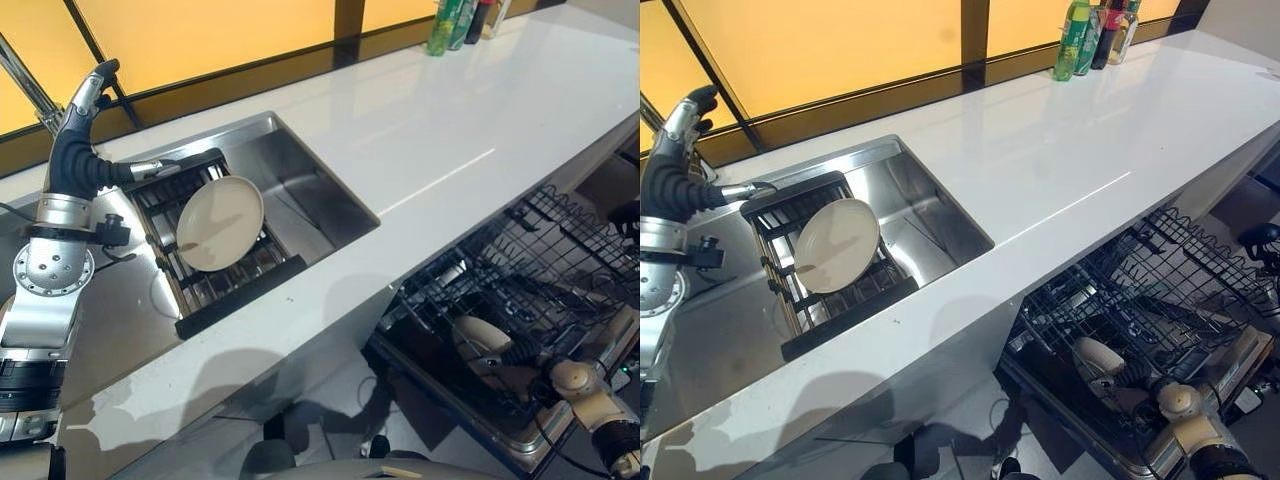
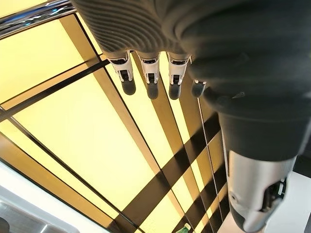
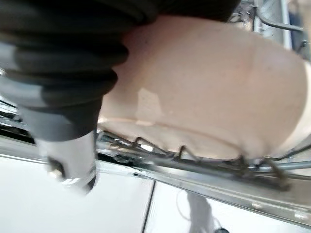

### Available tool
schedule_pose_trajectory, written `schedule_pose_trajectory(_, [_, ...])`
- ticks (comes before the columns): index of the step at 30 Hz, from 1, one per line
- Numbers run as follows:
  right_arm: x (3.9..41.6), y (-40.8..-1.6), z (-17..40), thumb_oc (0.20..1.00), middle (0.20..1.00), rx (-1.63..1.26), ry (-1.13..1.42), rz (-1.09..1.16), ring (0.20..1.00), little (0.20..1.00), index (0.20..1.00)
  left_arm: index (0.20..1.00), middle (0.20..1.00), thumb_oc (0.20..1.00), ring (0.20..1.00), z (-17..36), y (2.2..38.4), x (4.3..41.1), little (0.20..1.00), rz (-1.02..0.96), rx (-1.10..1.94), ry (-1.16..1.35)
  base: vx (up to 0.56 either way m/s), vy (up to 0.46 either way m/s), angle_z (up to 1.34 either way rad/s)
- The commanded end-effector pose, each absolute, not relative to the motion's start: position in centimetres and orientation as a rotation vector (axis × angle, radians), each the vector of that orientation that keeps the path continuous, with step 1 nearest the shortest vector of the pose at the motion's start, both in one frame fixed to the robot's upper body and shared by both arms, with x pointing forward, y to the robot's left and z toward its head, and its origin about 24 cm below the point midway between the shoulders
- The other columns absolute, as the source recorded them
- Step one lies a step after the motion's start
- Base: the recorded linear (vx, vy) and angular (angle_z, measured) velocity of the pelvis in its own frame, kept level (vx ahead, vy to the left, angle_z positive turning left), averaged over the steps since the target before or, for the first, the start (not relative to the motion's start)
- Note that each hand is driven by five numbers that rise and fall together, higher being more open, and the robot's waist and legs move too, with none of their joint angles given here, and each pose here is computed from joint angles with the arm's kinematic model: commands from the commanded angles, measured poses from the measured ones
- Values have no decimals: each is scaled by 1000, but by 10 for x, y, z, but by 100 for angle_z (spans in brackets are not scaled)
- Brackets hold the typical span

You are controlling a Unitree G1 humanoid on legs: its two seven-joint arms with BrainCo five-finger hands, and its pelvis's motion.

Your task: Pick up plates and place into dishwasher.

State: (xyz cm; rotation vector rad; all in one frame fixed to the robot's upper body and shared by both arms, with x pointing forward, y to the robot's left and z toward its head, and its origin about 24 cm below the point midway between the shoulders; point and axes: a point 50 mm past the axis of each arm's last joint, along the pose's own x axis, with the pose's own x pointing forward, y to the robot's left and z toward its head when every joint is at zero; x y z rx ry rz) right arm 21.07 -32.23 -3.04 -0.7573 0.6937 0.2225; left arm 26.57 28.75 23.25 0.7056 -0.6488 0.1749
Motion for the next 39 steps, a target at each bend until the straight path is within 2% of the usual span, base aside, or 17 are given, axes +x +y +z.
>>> schedule_pose_trajectory(1, [208,-302,-36,1000,1000,-741,656,242,1000,1000,1000,1000,1000,1000,1000,248,293,267,1000,191,714,-696,0,0,0])
schedule_pose_trajectory(14, [230,-327,56,1000,1000,-948,325,15,1000,1000,1000,1000,1000,1000,1000,214,318,252,1000,258,711,-566,-4,5,-2])
schedule_pose_trajectory(26, [241,-319,144,1000,1000,-1041,-76,-111,1000,1000,1000,1000,1000,1000,1000,165,348,241,1000,337,677,-337,-17,-3,-12])
schedule_pose_trajectory(32, [239,-311,152,1000,1000,-1048,-155,-131,1000,1000,1000,1000,1000,1000,1000,145,353,229,1000,341,656,-274,131,175,-22])
schedule_pose_trajectory(39, [235,-313,157,1000,1000,-1030,-170,-143,1000,1000,1000,1000,1000,1000,1000,139,360,243,1000,325,729,-141,153,170,-3])
